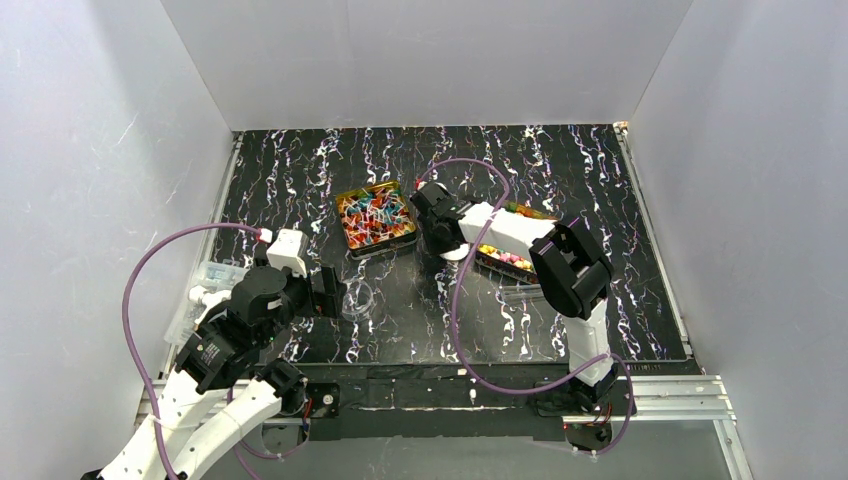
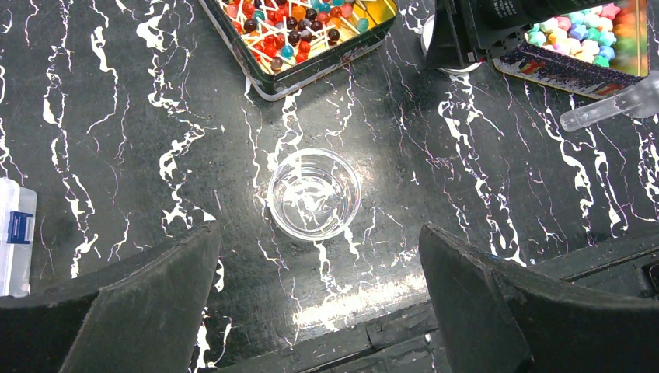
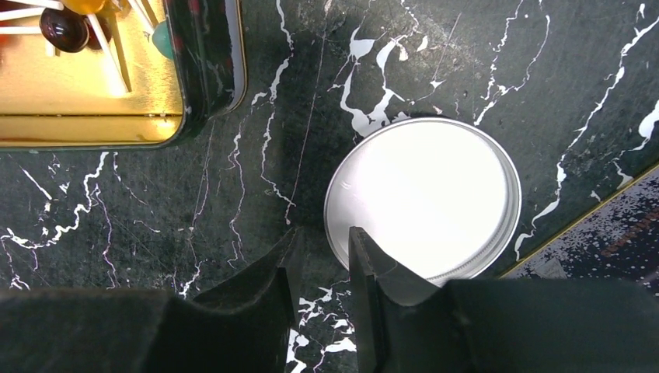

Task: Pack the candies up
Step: Pick up the bottle lid at the center of the board.

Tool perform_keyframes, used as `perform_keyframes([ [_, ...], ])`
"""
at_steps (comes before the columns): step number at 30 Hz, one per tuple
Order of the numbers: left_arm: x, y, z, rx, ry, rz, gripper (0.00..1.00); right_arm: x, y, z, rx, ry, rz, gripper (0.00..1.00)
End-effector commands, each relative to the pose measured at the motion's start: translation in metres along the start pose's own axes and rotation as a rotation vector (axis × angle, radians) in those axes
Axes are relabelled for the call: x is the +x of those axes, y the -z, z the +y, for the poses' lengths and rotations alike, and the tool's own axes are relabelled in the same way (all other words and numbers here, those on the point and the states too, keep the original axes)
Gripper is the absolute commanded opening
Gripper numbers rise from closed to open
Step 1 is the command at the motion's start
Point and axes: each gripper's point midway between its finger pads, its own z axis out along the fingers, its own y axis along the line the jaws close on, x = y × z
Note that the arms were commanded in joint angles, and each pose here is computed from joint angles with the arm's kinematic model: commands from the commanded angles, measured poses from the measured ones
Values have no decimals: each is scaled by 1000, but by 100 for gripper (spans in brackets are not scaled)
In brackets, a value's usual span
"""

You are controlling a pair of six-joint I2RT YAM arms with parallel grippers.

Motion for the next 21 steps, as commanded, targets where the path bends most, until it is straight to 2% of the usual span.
perform_keyframes([
  [1, 1, 2, 4, -18, -1, 1, 99, -11, -3, 7, -28, -21, -25, 34],
  [15, 2, 2, 4, -20, -1, 4, 99, -1, -9, 5, -22, -13, 5, 18],
  [19, 1, 2, 4, -22, 1, 3, 99, 3, -3, 5, -36, -15, 5, 3],
  [21, 2, 2, 4, -21, 0, 4, 99, 5, 1, 4, -37, -16, 6, 1],
])
